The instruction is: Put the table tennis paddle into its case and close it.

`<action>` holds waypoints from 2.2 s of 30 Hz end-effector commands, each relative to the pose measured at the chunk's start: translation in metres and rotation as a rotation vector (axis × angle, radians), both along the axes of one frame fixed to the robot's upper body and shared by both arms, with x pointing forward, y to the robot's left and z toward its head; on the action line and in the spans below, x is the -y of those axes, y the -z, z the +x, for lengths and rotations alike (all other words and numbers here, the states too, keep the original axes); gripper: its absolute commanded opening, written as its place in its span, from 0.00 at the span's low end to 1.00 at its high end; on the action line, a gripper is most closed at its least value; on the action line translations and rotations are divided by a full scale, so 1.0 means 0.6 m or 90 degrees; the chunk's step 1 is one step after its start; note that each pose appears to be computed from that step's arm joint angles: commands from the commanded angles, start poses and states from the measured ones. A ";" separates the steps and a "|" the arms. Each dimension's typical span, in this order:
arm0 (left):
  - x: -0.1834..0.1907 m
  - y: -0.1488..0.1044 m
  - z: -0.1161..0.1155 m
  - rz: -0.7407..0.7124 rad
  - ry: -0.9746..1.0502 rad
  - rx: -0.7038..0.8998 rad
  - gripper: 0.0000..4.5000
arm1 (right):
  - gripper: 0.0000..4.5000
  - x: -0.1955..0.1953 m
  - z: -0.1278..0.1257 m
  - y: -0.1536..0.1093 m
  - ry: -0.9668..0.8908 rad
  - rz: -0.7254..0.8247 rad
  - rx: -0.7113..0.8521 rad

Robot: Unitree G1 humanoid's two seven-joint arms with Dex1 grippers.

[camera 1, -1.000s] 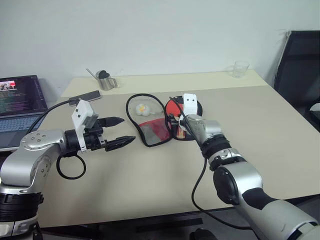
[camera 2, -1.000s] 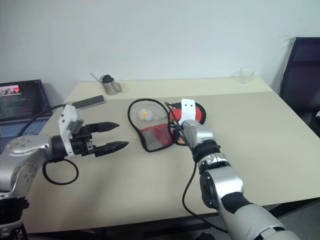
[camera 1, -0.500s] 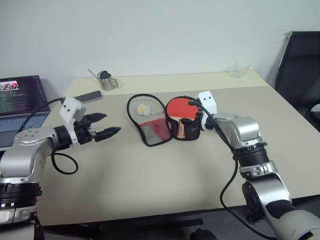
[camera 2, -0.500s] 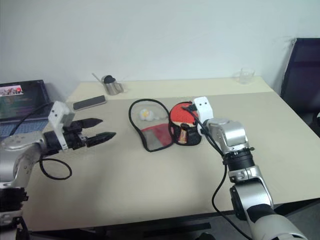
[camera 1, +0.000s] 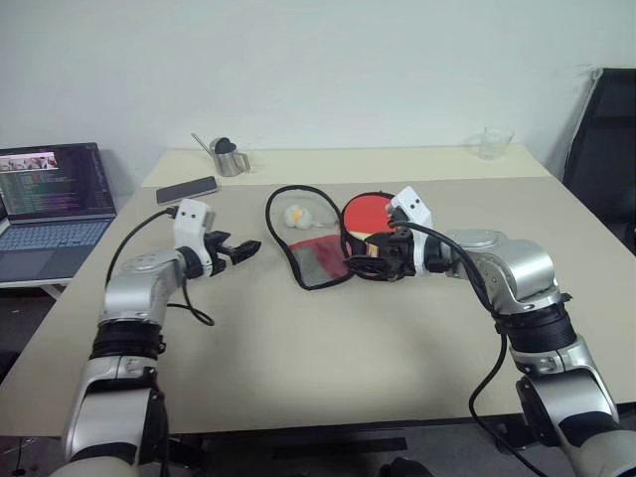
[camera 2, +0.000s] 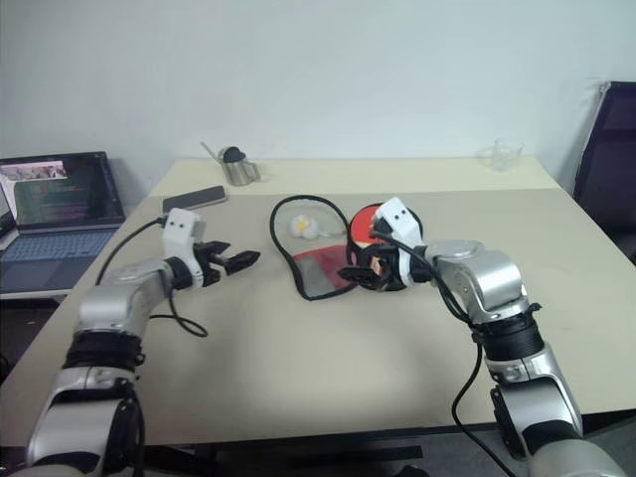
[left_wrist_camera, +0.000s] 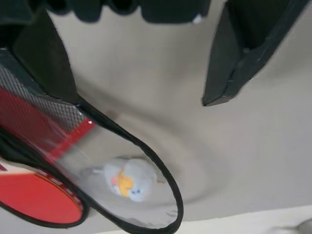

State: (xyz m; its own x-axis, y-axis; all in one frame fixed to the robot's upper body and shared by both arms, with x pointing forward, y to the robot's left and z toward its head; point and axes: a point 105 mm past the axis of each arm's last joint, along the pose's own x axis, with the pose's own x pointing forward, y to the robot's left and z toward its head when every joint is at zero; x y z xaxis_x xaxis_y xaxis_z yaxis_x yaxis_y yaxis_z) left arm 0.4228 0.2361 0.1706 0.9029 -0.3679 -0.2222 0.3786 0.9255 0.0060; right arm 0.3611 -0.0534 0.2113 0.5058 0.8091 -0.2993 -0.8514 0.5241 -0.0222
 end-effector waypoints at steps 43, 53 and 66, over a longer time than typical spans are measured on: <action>0.291 -0.084 0.055 -0.146 0.137 0.088 0.01 | 0.97 0.113 0.043 -0.118 0.168 0.073 0.164; 0.373 -0.004 0.055 -0.085 0.095 0.029 0.01 | 0.97 0.156 0.045 -0.146 0.225 0.086 0.191; 0.364 -0.079 0.040 -0.066 0.203 0.174 0.01 | 0.97 0.143 0.061 -0.056 0.304 0.092 0.046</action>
